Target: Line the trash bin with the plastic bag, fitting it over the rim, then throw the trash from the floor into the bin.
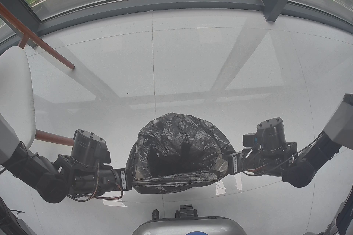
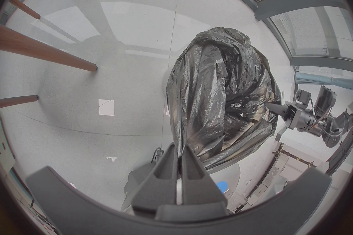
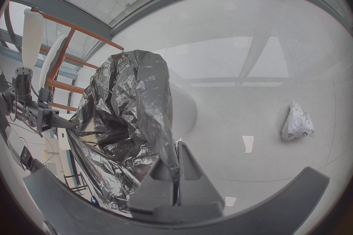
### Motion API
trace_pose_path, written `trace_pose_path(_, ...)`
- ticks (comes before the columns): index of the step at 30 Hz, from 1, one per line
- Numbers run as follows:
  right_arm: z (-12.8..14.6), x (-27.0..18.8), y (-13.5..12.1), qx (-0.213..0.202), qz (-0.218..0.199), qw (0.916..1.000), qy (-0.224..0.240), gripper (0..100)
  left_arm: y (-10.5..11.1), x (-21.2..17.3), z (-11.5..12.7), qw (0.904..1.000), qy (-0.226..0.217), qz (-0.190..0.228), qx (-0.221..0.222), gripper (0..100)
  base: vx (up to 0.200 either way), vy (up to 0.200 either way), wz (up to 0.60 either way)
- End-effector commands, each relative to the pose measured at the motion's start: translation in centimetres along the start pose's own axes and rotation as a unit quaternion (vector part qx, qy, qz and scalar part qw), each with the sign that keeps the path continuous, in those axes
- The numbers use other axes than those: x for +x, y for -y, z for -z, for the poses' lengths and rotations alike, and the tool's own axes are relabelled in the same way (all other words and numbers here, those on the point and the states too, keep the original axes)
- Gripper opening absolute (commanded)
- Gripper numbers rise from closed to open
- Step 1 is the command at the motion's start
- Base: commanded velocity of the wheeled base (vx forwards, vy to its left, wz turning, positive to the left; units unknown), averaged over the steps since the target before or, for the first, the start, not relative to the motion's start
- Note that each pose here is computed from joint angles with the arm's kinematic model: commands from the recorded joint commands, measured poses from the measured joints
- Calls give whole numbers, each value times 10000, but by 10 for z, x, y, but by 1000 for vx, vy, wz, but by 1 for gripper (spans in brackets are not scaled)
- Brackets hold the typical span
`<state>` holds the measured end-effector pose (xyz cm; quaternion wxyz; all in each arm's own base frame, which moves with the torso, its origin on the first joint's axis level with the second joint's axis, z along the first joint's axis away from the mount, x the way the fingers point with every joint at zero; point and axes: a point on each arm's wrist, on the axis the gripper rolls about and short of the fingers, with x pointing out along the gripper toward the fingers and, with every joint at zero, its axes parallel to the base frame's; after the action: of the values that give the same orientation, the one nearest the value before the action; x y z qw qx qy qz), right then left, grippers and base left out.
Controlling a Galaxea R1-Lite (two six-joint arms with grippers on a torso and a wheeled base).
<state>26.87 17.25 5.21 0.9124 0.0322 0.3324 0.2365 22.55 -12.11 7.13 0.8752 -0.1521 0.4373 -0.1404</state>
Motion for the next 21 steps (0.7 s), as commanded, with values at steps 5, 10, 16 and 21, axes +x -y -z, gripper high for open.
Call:
trace_pose_path(5,2,1,0,7,-18,10000,-39,0,5,5,7,9998,-160,31,83,0,0,0,0)
trace_pose_path(10,1,1,2,20,-17,10000,-31,0,4,12,9,9996,-268,-28,82,0,0,0,0)
trace_pose_path(16,1,2,2,20,-17,10000,-31,0,3,12,11,9995,-310,-47,101,0,0,0,0)
trace_pose_path(21,0,1,2,29,-81,10000,-39,0,3,12,12,9994,-329,-61,106,100,0,0,0)
